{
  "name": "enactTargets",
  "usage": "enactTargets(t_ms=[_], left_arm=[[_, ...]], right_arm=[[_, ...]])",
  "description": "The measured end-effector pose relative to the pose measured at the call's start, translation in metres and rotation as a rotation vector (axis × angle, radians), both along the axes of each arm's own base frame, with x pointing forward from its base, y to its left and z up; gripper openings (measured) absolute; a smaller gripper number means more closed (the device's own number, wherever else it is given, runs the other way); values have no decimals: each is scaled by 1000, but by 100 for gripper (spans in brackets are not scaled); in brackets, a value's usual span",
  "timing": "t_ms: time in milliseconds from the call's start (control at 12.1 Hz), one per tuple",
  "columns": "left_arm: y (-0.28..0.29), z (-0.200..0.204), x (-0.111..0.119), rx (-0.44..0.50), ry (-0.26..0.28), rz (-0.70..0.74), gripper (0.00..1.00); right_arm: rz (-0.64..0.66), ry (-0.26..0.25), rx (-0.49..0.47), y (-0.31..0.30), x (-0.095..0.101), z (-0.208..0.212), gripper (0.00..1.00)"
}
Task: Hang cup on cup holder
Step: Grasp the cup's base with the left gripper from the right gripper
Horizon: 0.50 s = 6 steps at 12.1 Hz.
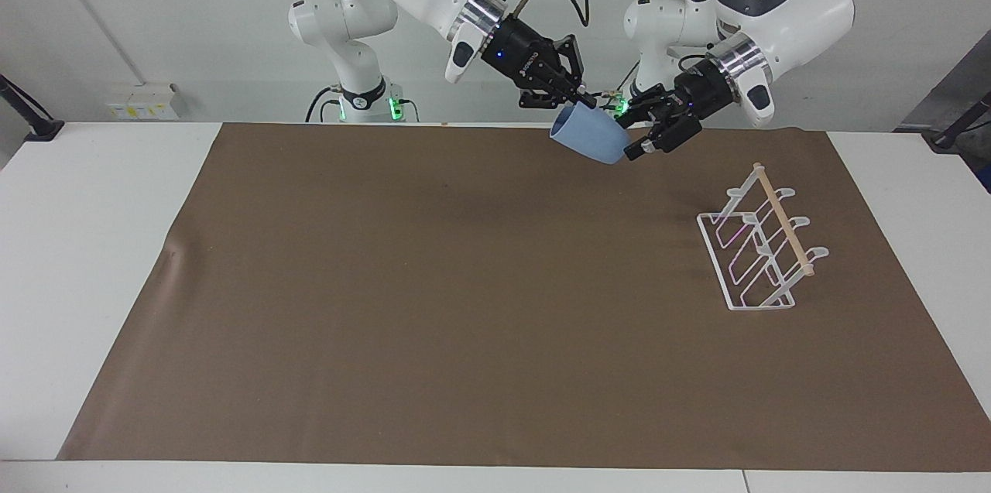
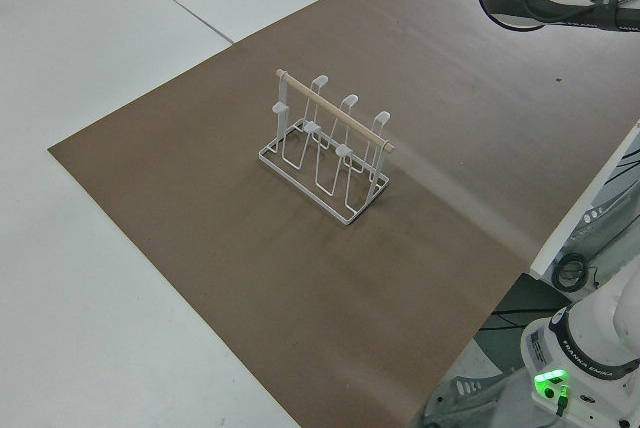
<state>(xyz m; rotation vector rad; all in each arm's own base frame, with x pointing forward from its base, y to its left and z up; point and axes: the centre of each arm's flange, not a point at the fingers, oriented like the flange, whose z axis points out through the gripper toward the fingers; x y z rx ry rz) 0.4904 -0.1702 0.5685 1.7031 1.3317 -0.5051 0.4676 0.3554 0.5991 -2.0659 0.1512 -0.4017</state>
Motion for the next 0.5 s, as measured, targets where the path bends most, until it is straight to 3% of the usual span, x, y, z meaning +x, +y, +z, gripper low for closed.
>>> enactTargets(t_ms=[498], left_arm=[[-2, -9, 4, 12, -23, -28, 100]], right_arm=[[0, 1, -1, 0, 0, -1, 5]])
